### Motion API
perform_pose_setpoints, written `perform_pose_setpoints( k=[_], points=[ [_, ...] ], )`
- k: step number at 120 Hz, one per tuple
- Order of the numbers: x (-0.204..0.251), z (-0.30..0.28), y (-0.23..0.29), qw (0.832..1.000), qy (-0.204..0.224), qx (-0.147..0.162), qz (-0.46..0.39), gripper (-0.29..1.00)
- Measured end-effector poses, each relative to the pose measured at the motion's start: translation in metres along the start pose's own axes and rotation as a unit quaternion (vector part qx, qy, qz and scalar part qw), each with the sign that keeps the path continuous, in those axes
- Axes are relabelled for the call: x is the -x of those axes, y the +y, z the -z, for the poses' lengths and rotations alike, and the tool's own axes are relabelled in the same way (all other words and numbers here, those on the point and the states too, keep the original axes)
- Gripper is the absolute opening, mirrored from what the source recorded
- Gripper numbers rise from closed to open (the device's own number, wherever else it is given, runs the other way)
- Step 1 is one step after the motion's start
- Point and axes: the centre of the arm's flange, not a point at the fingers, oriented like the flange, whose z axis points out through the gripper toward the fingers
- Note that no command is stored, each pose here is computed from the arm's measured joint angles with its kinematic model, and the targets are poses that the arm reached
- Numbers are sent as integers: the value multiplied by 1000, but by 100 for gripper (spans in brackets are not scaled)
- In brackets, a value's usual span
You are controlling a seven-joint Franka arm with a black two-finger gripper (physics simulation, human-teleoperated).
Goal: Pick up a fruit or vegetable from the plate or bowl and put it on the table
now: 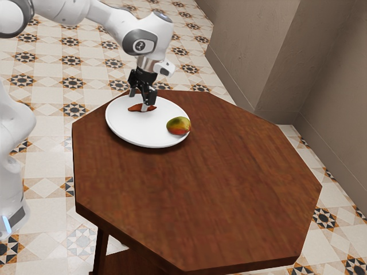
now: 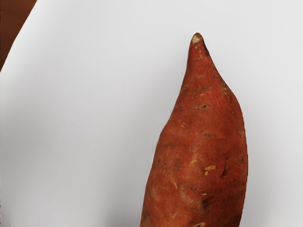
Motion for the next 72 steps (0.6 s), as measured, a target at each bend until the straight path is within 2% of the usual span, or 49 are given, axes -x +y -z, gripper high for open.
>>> perform_pose_setpoints(
  k=[49, 61, 72],
  points=[
    [-7, -9, 2, 1000, 5, -1, -4, 70],
    [-7, -12, 4, 1000, 3, -2, -5, 75],
    [-8, -13, 11, 1000, 2, -5, -11, 69]
  ],
)
